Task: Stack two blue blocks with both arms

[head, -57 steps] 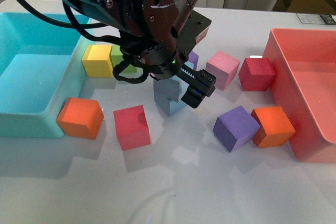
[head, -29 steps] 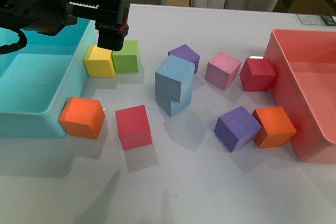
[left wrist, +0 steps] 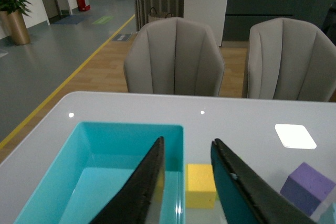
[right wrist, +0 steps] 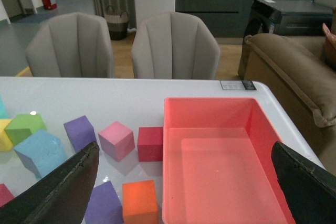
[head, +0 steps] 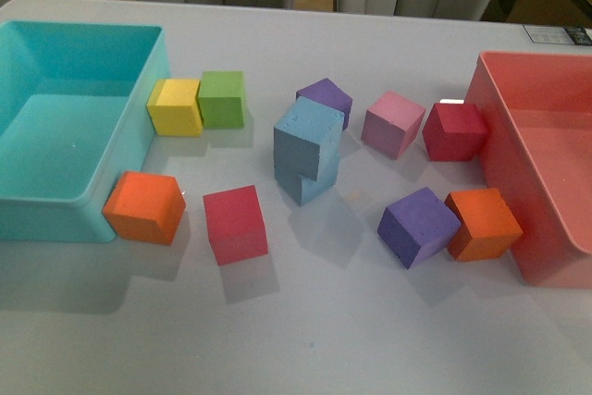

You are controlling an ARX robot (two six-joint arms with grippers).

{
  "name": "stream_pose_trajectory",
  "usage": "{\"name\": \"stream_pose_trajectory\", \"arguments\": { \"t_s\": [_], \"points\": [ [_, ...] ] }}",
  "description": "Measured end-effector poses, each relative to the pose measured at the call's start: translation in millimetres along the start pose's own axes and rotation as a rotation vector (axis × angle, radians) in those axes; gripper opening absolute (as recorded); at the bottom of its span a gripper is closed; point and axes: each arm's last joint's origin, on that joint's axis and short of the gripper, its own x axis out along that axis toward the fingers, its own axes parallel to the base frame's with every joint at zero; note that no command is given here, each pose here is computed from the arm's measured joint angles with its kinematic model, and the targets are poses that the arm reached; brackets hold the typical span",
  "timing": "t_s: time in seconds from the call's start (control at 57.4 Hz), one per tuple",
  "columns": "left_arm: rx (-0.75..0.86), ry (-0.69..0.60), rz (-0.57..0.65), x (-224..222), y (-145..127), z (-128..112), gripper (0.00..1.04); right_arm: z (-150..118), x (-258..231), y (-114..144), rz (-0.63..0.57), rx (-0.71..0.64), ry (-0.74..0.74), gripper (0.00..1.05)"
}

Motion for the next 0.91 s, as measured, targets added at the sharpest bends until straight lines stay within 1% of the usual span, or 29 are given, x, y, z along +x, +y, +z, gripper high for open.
{"name": "stream_pose_trajectory", "arguments": {
  "t_s": [0.052,0.07,0.122,0.453,0.61,0.697,0.906],
  "points": [
    [0.002,0.010,-0.004,-11,6,-2,0.13,0,0,0,0.000,0.000,0.000,0.96],
    [0.002,0.010,-0.005,-12,6,-2,0.12,0,0,0,0.000,0.000,0.000,0.96],
    [-0.001,0.009,-0.006,-22,12,-2,0.01,0,0,0,0.000,0.000,0.000,0.96],
    [0.003,0.012,0.000,-65,31,-1,0.02,0,0,0,0.000,0.000,0.000,0.96],
    [0.004,0.012,-0.026,-79,39,-1,0.02,0,0,0,0.000,0.000,0.000,0.96],
    [0.003,0.013,0.003,-86,46,-1,0.02,0,0,0,0.000,0.000,0.000,0.96],
    [0.003,0.009,-0.001,-100,46,1,0.02,0,0,0,0.000,0.000,0.000,0.96]
  ]
}}
